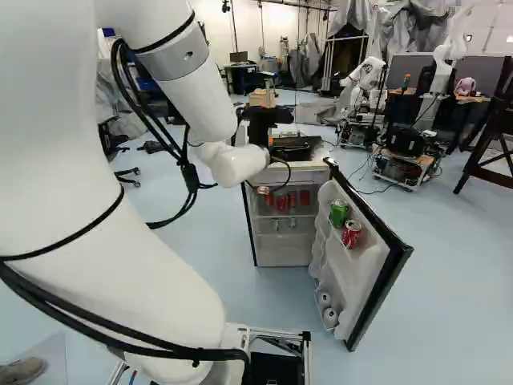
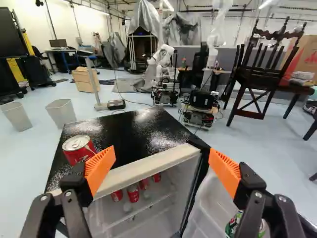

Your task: Grab a drink from the fridge

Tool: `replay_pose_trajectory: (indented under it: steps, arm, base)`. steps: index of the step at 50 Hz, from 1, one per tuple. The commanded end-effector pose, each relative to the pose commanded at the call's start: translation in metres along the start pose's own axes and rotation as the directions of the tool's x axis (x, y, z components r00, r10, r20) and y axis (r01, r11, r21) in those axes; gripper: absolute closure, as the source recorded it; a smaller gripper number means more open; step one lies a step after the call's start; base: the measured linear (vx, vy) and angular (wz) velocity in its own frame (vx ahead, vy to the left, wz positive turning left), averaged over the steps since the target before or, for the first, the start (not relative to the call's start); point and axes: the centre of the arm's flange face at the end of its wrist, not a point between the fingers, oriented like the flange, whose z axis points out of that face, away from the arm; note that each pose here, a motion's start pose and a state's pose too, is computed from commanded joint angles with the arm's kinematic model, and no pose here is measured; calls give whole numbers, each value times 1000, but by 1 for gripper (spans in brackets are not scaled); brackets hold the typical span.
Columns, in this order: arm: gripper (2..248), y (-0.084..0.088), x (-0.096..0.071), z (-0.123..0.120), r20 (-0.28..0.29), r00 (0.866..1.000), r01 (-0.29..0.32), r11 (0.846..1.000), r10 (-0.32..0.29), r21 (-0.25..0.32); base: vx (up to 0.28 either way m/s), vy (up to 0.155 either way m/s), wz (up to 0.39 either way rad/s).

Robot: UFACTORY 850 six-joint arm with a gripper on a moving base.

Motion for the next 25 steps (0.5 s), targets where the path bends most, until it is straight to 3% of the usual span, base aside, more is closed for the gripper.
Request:
replay_pose_trajectory:
  steps: [25]
  arm:
    - [3,35,-7,16,103,993,-46,993,57,-107]
  base:
    - [0,0,0]
